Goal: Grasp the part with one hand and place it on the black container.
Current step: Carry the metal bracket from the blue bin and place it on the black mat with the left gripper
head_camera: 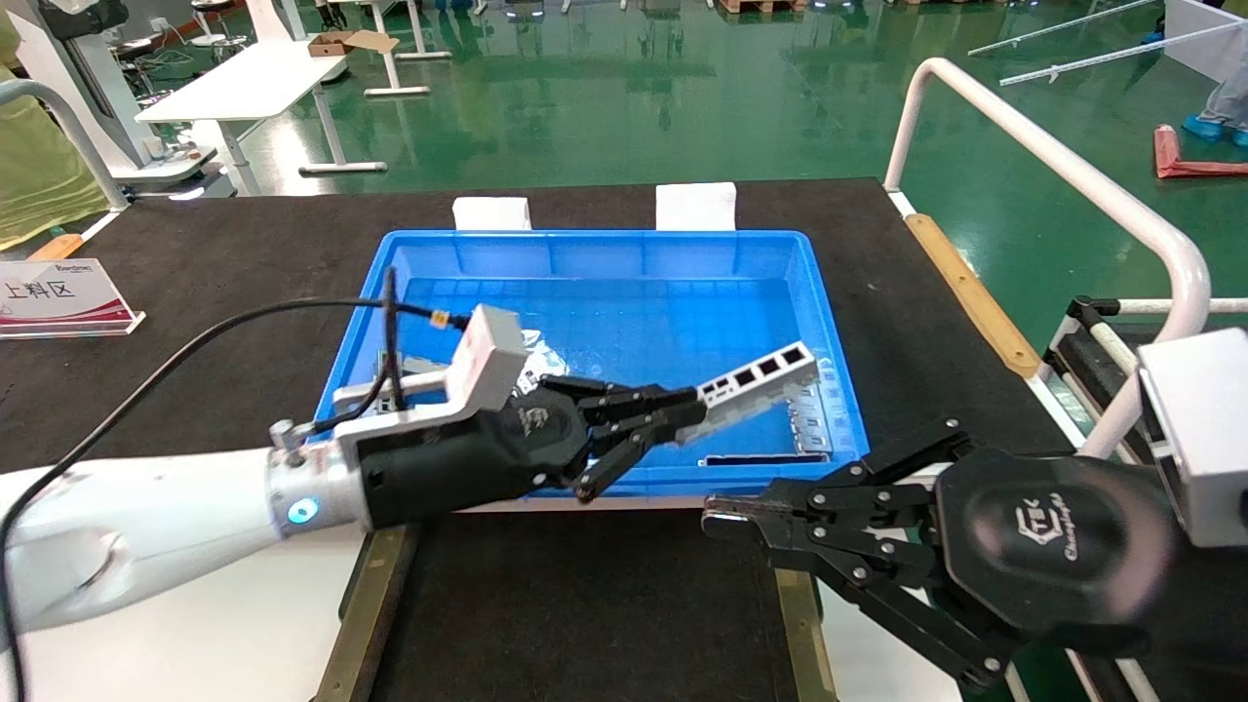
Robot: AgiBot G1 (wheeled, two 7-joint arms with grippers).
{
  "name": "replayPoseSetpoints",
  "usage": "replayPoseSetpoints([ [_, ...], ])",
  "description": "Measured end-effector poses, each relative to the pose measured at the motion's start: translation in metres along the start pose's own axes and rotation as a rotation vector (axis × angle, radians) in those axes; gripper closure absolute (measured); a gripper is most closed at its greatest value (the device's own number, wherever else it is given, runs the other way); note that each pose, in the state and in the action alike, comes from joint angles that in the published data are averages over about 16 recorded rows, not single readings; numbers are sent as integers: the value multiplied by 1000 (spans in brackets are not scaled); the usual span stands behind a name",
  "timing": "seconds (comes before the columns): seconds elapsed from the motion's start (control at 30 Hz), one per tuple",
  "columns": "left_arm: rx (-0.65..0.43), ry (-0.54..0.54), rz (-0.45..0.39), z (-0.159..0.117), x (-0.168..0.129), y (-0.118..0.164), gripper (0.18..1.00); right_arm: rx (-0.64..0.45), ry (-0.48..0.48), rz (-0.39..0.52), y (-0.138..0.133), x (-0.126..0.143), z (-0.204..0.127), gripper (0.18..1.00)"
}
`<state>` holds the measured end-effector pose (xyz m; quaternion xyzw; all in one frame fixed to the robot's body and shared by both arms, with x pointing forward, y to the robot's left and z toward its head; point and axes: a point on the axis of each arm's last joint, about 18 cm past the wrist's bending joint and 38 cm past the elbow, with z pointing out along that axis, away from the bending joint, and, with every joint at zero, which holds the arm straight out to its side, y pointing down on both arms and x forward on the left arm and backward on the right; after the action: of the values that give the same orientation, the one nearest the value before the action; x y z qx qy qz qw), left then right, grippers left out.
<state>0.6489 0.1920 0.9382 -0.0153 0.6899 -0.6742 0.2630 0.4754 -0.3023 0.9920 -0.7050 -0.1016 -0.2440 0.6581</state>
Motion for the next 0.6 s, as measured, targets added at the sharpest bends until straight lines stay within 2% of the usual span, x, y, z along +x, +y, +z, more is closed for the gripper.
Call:
replayPoseSetpoints([
  [0.3,-44,19,-56,-30,47,19,955,0,0,0,0,0,0,988],
  [0.6,-153,-31,-157,-47,95,71,956,0,0,0,0,0,0,988],
])
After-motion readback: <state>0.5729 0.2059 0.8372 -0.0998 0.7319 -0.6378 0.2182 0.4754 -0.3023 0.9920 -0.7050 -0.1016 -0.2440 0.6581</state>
